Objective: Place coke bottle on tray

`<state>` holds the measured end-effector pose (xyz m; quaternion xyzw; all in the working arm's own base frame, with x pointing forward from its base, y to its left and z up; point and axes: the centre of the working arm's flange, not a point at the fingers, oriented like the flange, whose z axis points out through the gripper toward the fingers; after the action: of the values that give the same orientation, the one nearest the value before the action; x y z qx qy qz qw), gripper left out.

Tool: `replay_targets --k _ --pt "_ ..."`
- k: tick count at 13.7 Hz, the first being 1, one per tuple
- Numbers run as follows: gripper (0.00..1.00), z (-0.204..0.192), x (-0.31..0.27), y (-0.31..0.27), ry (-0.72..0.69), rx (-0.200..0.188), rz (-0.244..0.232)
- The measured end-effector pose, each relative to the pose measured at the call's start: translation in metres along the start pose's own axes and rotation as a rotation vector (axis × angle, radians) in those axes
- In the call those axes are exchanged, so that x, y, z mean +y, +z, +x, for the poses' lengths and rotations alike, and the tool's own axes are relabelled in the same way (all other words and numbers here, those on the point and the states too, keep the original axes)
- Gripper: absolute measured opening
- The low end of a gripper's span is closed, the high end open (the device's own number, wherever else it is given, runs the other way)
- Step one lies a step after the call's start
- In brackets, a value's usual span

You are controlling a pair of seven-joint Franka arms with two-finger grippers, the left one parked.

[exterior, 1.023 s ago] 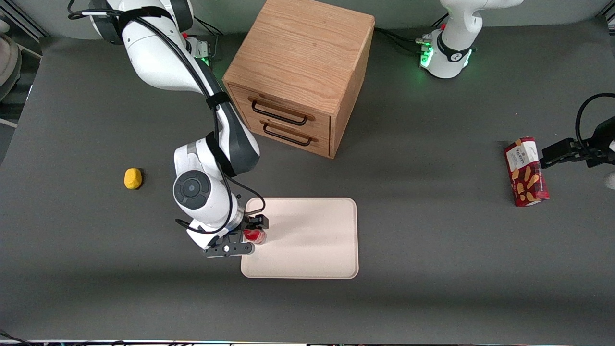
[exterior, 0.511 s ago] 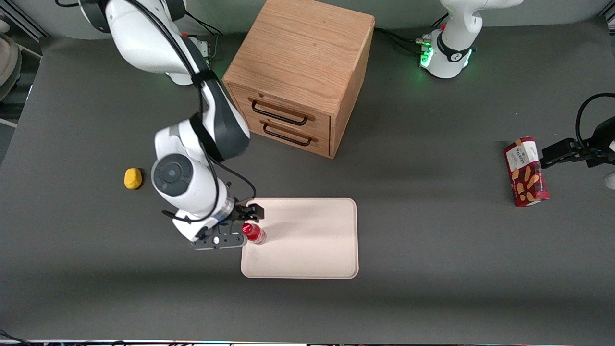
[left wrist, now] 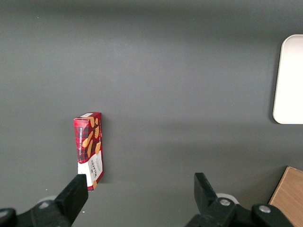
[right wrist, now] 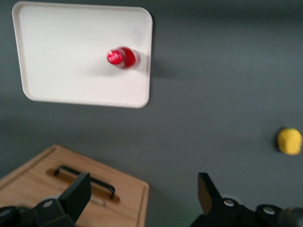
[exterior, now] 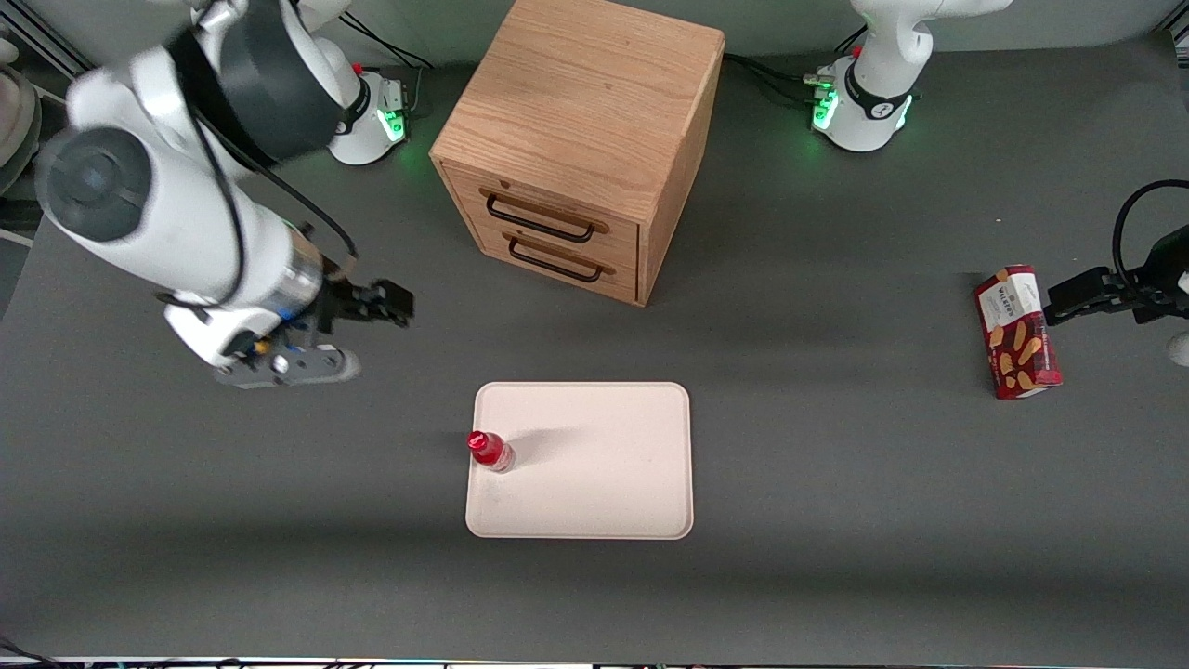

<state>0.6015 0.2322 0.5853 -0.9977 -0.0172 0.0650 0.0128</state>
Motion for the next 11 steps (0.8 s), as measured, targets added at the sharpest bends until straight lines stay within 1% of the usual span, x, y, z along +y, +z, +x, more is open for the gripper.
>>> replay_targets --k 2,5,11 --pt "1.00 -0.023 0.017 -0.029 -0.010 -0.006 -0.019" --pt "1.00 -0.052 0.048 -0.062 -0.005 -0.030 -0.013" --pt "1.00 -0.075 0.161 -0.091 -0.062 -0.014 0.012"
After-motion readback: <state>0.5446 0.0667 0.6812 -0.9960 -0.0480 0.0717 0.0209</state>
